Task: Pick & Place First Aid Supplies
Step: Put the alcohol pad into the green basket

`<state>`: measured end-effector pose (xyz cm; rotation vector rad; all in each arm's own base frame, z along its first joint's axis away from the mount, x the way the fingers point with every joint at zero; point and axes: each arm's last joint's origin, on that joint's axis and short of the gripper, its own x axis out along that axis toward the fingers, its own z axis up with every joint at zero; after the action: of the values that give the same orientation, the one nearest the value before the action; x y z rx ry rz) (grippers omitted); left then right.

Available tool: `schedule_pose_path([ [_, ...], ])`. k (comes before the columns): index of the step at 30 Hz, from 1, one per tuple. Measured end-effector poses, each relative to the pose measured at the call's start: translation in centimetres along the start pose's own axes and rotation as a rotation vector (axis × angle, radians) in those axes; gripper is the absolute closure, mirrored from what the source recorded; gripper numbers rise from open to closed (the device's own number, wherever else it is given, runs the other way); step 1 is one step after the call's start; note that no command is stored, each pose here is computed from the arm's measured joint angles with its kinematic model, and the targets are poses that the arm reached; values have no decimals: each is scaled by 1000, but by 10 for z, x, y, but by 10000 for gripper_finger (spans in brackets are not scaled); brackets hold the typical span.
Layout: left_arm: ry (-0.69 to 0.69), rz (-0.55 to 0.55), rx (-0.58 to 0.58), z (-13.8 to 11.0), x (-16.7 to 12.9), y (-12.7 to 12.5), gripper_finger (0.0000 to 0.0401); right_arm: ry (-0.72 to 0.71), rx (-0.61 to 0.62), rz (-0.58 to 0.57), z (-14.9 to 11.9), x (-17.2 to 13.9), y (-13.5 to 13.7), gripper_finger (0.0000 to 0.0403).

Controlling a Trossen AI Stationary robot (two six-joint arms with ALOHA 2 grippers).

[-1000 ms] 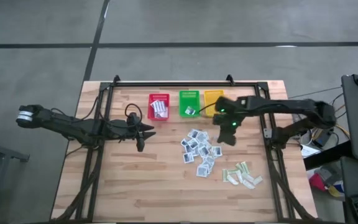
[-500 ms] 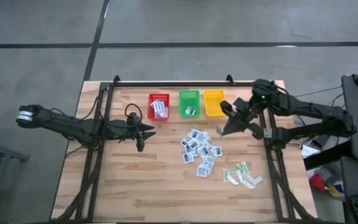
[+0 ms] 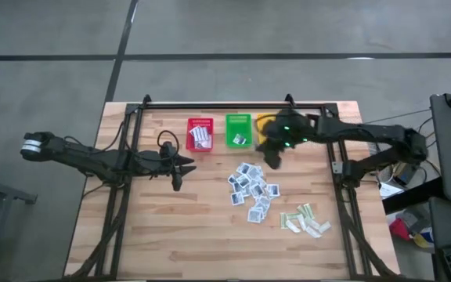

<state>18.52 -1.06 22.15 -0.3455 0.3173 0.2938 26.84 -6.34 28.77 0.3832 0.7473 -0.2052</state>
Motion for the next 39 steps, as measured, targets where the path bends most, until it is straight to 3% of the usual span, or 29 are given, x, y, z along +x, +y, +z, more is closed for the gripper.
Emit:
schedule_pose_path([
  [2,0,0,0,0,0,0,268,44,-50,-129,11,11,-6,395],
  [4,0,0,0,0,0,0,268,89,-94,-173,25,22,-11,394],
  [10,0,0,-3,0,0,0,268,211,-200,-209,65,61,-27,394],
  [17,1,0,-5,0,0,0,268,345,-282,-205,91,103,-44,394],
  [28,2,-3,-6,0,0,0,268,563,-278,-104,84,163,-76,394],
  [39,3,-3,-4,0,0,0,268,589,-201,-68,76,176,-108,394],
])
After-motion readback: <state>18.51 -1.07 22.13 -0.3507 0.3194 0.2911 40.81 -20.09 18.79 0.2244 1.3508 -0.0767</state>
